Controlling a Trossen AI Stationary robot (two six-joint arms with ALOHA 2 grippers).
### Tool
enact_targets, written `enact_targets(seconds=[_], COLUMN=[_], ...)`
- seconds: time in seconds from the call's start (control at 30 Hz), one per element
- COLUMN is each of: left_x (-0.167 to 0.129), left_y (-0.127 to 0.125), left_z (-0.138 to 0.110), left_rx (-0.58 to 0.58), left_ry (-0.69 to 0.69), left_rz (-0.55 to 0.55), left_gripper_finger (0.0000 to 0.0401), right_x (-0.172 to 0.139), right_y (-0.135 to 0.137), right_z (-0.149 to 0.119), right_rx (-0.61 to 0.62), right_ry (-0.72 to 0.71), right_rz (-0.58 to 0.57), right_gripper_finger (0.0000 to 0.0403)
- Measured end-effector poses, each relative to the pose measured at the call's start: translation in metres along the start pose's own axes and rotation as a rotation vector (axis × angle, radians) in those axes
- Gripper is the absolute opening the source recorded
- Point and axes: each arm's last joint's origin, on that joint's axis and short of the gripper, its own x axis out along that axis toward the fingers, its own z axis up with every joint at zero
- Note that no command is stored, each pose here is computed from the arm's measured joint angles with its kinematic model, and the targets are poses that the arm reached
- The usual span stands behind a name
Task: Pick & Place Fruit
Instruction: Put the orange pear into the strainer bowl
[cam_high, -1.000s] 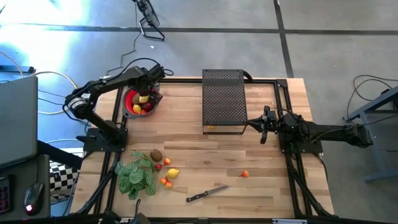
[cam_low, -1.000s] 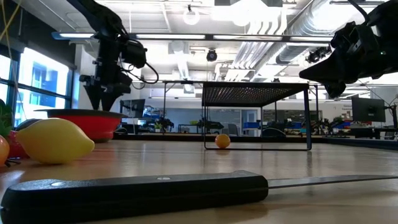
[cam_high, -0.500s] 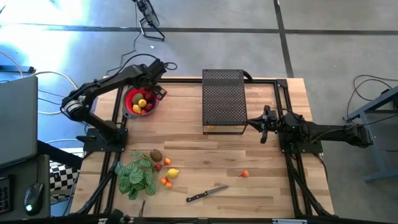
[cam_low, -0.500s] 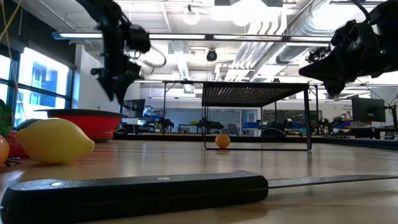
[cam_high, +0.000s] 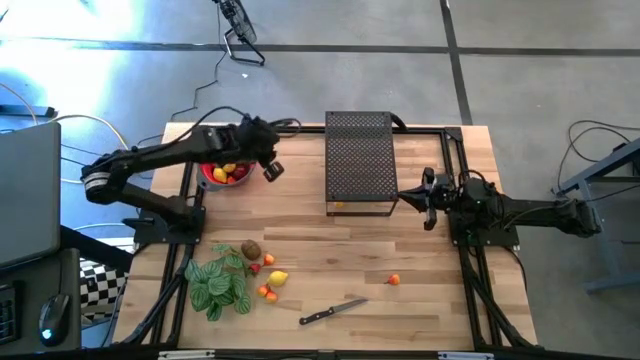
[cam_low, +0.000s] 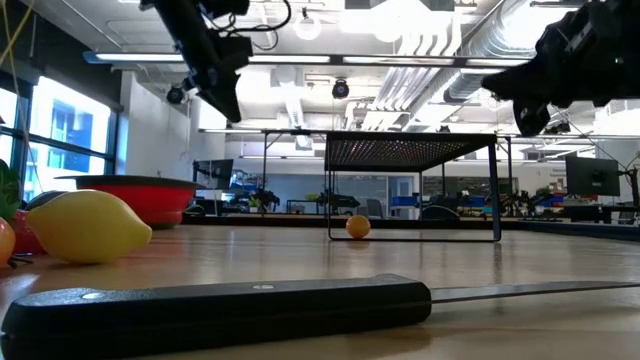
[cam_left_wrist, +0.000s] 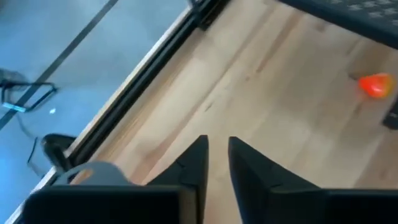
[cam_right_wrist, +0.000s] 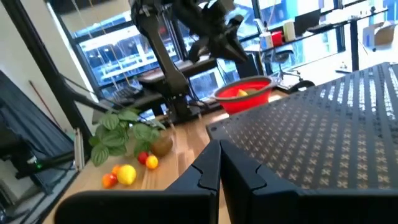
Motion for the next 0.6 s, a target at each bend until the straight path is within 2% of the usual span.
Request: enact_targets(seconds=[0.17,0.27,0.4,0.6], left_x=[-0.006,-0.006,-0.003,-0.002], left_y=[-0.017,-0.025,-0.034,-0.036], left_z=[-0.005,-0.008,-0.018,-0.035], left_rx=[0.046,0.064,0.104,0.067], left_ry=[-0.079,-0.144,-0.19,-0.301], left_rz=[-0.057,-0.087,-0.112,-0.161], left_gripper_finger=[0.0022,0.0005,0.0003,0.0001], right_x=[0.002,0.003,0.007,0.015], right_y=[0.003,0.004,0.01,0.023], right_z=[0.008,0.013,0.026,0.041], right_rx=[-0.004,-0.015,-0.052,-0.104], right_ry=[0.031,0.102,0.162,0.246], right_rz=[-0.008,-0.033,-0.039,-0.036], right_gripper_finger=[0.0002,0.0002,0.0002,0.0002])
